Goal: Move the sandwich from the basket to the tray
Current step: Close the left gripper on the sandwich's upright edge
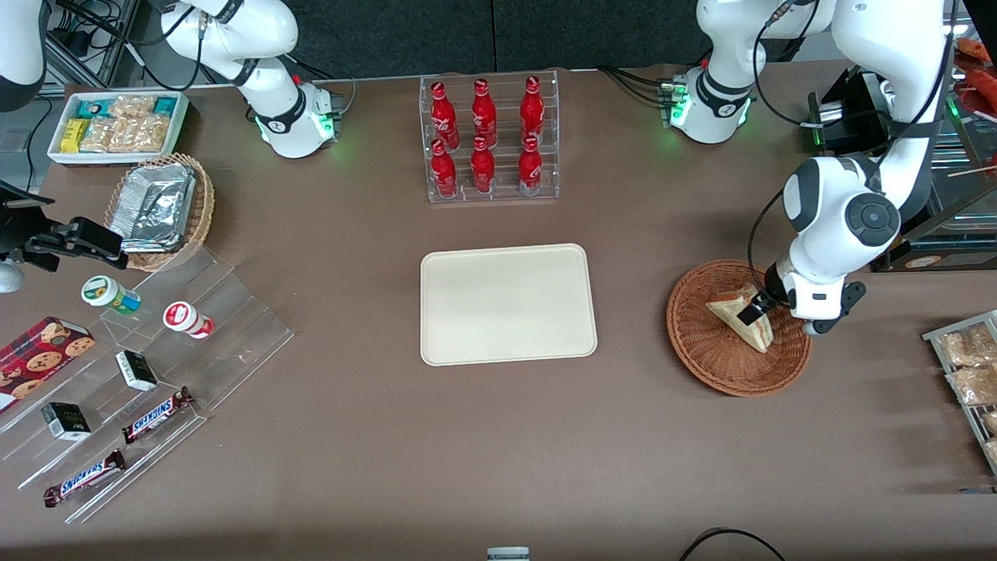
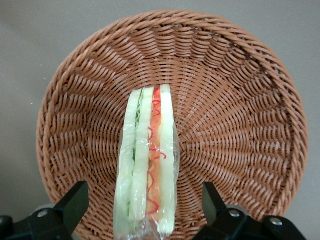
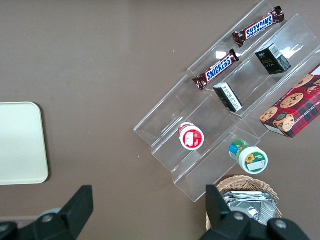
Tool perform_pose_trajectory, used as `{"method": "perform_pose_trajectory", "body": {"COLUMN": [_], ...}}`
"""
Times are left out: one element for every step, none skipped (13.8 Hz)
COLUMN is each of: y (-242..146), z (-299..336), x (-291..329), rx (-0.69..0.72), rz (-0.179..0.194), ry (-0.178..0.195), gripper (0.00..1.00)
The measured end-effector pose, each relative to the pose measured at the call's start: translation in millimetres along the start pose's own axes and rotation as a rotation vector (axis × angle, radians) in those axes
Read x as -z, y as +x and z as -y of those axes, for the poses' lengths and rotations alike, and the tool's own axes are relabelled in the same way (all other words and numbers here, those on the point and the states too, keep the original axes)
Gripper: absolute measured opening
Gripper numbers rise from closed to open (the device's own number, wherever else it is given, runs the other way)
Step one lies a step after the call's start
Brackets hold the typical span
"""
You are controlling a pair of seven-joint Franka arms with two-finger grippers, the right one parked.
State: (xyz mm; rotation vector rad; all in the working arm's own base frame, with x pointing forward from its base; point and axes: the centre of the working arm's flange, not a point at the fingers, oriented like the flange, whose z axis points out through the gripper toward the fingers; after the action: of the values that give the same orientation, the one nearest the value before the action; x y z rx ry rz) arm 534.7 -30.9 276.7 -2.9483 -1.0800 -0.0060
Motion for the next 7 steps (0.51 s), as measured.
{"method": "perform_pose_trajectory", "body": {"y": [-1.0,-2.2,-3.6,-5.0,-6.6,-8.4,-9.3], "z": [0.9,2.0,3.3,4.6,6.1,7.8,8.8], "x": [-6.2,-12.9,-19.0,-24.8,-29.7,-33.6,-35.3], "rx": [0.001,0.002,0.004,0.014,0.028,0.038,0.044], "rz": [-0.001,0.002,0.007,0.018,0.031,0.042,0.048], "ry": [-0.002,0.000,0.004,0.009,0.010,0.012,0.013], "gripper": [1.00,1.00,0.98,0.96,0.84,0.71,0.59]}}
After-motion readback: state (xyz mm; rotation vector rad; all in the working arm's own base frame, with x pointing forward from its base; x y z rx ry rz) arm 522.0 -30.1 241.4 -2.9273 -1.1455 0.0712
